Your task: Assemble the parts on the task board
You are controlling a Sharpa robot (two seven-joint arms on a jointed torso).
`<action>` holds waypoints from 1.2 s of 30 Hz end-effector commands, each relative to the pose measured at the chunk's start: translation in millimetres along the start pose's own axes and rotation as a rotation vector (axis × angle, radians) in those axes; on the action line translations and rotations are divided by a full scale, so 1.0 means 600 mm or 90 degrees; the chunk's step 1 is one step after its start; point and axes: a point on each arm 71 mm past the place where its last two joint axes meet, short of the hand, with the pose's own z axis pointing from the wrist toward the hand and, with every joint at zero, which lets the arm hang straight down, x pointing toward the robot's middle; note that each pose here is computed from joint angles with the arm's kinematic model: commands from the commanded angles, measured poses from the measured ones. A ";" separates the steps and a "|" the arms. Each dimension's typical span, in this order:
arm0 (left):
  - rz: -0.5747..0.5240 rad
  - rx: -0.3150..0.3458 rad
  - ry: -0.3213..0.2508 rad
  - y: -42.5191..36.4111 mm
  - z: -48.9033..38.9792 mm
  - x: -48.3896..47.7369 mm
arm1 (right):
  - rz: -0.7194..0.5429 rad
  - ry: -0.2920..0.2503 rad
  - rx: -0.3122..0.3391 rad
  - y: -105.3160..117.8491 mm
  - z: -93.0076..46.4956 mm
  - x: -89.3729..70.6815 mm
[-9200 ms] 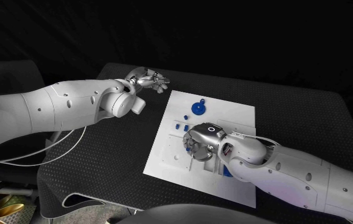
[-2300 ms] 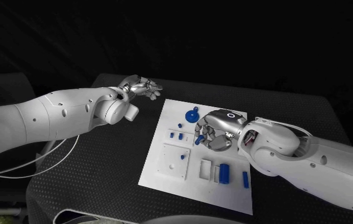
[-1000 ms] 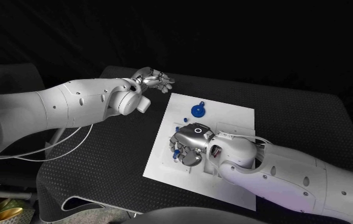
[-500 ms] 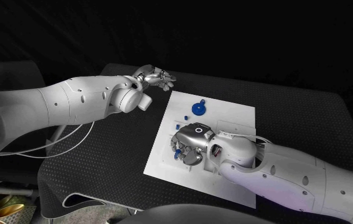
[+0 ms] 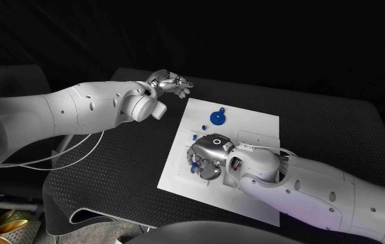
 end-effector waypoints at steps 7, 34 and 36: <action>-0.004 0.006 0.010 -0.004 0.001 0.002 | -0.010 0.017 -0.004 0.001 0.001 0.007; -0.005 0.006 0.014 -0.006 0.001 0.007 | -0.025 0.033 -0.011 0.014 0.012 0.014; -0.005 0.006 0.014 -0.006 0.001 0.008 | -0.025 0.035 -0.012 0.015 0.012 0.015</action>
